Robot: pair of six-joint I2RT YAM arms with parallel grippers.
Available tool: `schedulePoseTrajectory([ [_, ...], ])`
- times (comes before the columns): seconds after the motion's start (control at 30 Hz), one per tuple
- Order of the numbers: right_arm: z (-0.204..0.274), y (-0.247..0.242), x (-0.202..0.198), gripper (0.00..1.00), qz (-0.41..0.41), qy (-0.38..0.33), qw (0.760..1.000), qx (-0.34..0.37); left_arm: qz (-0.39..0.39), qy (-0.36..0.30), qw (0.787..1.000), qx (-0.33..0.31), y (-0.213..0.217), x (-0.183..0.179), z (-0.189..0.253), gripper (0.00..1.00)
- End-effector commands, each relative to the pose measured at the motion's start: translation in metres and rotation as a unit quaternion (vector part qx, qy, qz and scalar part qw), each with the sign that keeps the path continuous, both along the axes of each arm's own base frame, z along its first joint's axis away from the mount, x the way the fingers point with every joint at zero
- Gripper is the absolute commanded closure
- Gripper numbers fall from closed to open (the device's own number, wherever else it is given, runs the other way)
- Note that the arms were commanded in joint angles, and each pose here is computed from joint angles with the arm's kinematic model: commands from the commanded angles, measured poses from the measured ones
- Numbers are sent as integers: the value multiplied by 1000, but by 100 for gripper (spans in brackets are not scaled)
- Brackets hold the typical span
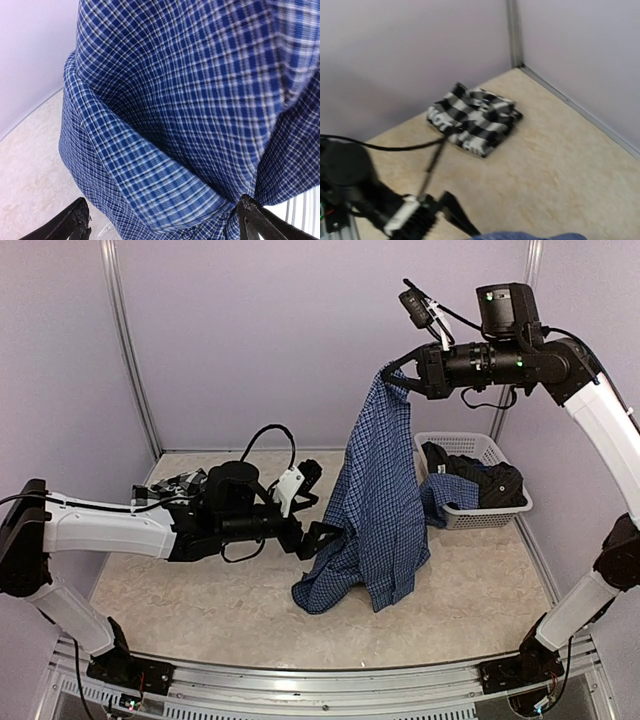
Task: Fold and stack the long sleeve shirts
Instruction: Flatten out the crumpled shirt at the center of the board.
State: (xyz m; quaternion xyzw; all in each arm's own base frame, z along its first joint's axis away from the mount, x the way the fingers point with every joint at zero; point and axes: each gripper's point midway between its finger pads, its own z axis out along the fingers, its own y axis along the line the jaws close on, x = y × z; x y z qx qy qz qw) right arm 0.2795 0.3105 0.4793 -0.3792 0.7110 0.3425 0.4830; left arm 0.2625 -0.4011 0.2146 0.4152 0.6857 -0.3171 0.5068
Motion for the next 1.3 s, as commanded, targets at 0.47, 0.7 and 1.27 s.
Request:
schedulePoseTrajectory([
  [0.47,-154,138,6,100,61,114,991,-40,211,-16,974,-85,140,3,66,1],
  [0.7,-192,187,-10,58,135,127,980,-71,346,-31,933,-92,205,23,88,1],
  [1.27,-298,5,53,25,-103,196,962,-157,194,57,978,55,76,65,0,2],
])
